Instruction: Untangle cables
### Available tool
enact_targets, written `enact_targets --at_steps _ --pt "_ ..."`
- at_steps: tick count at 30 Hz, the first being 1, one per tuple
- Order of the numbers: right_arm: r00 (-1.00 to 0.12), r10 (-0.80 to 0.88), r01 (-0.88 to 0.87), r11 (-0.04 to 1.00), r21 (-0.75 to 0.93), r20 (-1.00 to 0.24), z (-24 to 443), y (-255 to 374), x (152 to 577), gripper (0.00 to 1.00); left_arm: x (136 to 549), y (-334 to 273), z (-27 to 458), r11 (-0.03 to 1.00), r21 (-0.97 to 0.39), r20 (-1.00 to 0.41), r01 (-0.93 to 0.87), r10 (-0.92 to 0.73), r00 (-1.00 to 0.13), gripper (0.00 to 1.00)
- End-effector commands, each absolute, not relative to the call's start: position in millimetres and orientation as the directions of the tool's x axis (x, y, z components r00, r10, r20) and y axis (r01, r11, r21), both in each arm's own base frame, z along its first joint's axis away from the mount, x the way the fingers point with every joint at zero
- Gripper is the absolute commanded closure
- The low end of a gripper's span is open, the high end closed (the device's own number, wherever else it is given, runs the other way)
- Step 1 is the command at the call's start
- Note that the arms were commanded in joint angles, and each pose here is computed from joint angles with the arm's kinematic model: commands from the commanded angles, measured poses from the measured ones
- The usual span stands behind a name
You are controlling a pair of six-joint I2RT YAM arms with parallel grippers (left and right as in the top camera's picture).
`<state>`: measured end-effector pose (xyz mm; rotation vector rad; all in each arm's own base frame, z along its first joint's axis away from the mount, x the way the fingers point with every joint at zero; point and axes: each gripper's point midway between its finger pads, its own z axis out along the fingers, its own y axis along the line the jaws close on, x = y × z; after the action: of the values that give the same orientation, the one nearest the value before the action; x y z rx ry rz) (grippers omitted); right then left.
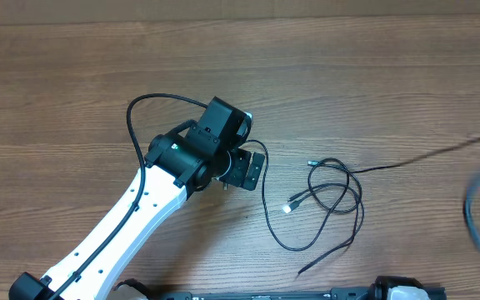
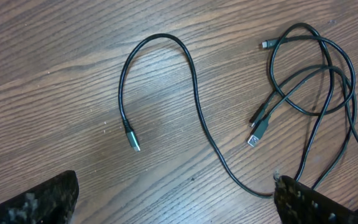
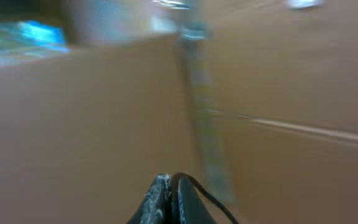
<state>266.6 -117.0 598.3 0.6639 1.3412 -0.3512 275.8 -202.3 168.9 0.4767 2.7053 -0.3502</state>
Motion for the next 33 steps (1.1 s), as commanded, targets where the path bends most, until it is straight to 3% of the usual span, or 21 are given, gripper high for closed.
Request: enact_targets --at_steps 1,2,5,7,9,14,21,30,31,33 --pt "-0.006 0.015 0.938 0.345 0.000 -1.000 561.5 -182.8 255.8 0.96 277.1 -204.1 171.1 0.916 -0.180 -0.402 0.359 0.265 -0.876 0.00" --pt "-0.052 0.030 0.957 0.287 -0.041 -0.998 545.7 -200.1 267.2 0.96 277.1 -204.1 171.2 0.916 -0.180 -0.403 0.359 0.265 -0.876 0.00" --pt "-0.048 0.154 0.983 0.182 -0.020 -0.987 493.7 -246.4 280.0 0.96 277.1 -204.1 171.2 0.916 -0.180 -0.403 0.359 0.265 -0.876 0.00" --pt "-0.050 0.261 0.982 0.190 0.001 -0.964 461.2 -263.4 282.6 0.96 277.1 -204.1 171.2 0.916 -0.180 -0.403 0.359 0.265 -0.876 0.00" --pt "-0.034 0.464 0.979 0.193 0.064 -0.885 407.3 -293.3 278.7 0.96 277.1 -204.1 171.1 0.916 -0.180 -0.402 0.359 0.265 -0.876 0.00" --pt "-0.054 0.724 0.976 0.185 0.119 -0.688 322.4 -340.6 262.5 0.96 277.1 -204.1 171.2 0.916 -0.180 -0.403 0.359 0.264 -0.876 0.00" --pt "0.028 0.885 0.982 0.062 0.177 -0.464 233.9 -368.3 237.0 0.96 277.1 -204.1 171.1 0.916 -0.180 -0.402 0.359 0.265 -0.876 0.00" --pt "0.053 0.911 0.988 0.013 0.156 -0.409 165.0 -372.3 232.8 0.96 277.1 -204.1 171.1 0.916 -0.180 -0.402 0.359 0.265 -0.876 0.00" --pt "0.052 0.913 0.988 0.012 0.154 -0.405 158.8 -371.7 232.5 0.93 277.1 -204.1 171.1 0.916 -0.180 -0.402 0.359 0.265 -0.876 0.00" --pt "0.049 0.918 0.985 0.022 0.174 -0.393 150.8 -369.7 236.6 0.62 277.1 -204.1 171.1 0.916 -0.180 -0.402 0.359 0.265 -0.876 0.00"
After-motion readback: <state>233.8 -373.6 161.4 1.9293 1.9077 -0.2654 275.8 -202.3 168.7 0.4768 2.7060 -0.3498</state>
